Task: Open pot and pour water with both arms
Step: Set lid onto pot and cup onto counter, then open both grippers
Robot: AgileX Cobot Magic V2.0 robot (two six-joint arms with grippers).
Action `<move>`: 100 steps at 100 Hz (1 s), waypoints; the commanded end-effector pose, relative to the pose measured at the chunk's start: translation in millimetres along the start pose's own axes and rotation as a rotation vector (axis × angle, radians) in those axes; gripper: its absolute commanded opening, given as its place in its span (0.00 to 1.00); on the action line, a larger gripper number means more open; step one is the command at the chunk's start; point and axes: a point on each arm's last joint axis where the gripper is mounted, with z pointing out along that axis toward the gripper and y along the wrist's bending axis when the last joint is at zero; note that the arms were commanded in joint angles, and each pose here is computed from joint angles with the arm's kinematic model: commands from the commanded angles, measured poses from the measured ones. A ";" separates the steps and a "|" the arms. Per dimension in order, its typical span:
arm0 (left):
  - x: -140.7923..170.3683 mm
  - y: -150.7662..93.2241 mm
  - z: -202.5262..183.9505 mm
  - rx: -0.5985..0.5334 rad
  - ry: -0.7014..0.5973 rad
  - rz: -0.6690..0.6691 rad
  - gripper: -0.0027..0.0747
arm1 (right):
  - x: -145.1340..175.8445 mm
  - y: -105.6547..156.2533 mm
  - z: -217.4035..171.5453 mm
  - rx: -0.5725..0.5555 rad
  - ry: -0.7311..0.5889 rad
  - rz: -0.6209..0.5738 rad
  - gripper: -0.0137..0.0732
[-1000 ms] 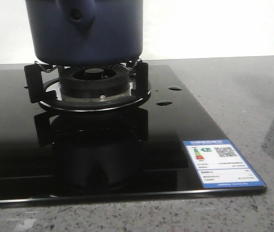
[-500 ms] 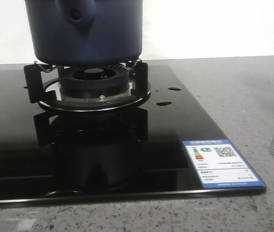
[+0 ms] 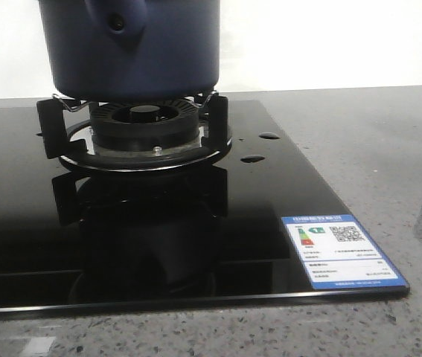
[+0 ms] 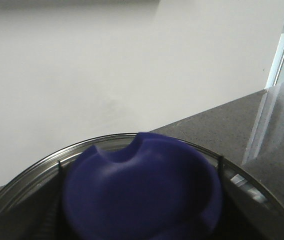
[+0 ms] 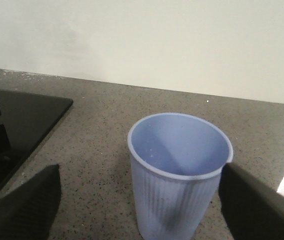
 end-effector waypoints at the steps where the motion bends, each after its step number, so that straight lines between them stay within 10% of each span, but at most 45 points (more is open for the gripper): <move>1: -27.1 -2.0 -4.1 -0.030 -0.183 -0.004 0.55 | -12.4 1.1 -2.1 -0.016 -0.057 0.014 0.83; 100: -3.1 -3.9 24.4 -0.041 -0.131 0.009 0.55 | -13.9 4.9 -2.3 -0.058 -0.073 0.045 0.82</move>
